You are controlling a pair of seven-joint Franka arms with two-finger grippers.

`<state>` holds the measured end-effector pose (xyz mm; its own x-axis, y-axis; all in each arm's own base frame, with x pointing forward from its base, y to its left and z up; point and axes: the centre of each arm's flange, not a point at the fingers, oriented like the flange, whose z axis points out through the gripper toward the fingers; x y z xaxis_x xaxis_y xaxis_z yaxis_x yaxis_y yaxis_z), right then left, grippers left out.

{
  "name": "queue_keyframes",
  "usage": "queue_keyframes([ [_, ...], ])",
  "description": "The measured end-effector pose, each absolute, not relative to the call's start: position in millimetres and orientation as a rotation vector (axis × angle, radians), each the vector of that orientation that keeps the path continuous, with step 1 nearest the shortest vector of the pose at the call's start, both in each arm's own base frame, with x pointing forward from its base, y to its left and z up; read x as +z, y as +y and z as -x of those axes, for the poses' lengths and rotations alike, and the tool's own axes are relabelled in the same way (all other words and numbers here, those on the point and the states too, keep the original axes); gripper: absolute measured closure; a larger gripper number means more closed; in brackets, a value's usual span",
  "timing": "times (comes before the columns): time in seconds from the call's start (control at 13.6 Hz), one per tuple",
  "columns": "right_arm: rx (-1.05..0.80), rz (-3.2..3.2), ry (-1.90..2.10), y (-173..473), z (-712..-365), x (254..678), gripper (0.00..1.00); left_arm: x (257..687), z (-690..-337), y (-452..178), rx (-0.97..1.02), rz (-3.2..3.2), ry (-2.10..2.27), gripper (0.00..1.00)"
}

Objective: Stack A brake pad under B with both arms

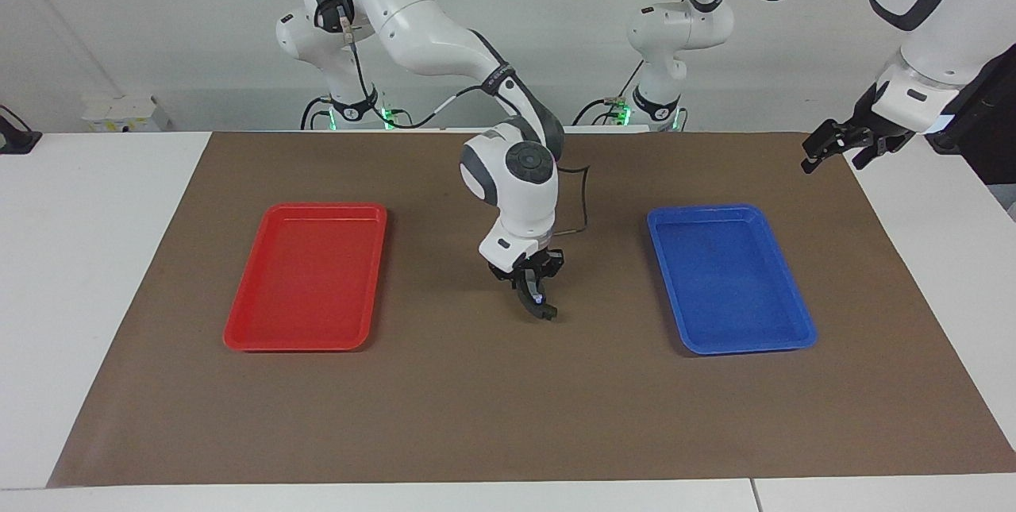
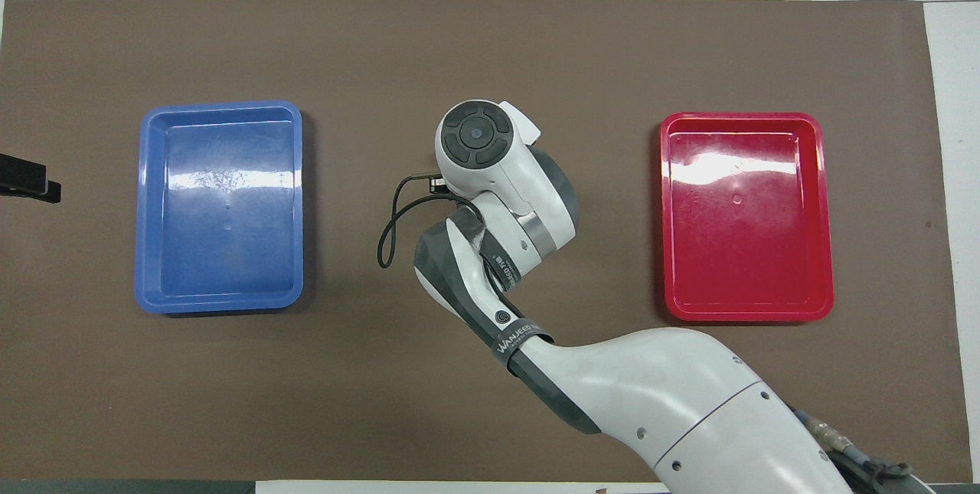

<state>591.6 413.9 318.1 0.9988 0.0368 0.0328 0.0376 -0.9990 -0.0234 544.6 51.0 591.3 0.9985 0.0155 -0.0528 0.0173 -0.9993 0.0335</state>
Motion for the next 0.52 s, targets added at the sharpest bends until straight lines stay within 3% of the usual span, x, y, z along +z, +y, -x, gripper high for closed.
queue_keyframes([
  [0.52, -0.055, 3.114, -0.083, 412.8, -588.6, 299.3, 0.56, 591.8, -544.8, 50.9, -0.078, -3.11, 0.043, 0.0],
])
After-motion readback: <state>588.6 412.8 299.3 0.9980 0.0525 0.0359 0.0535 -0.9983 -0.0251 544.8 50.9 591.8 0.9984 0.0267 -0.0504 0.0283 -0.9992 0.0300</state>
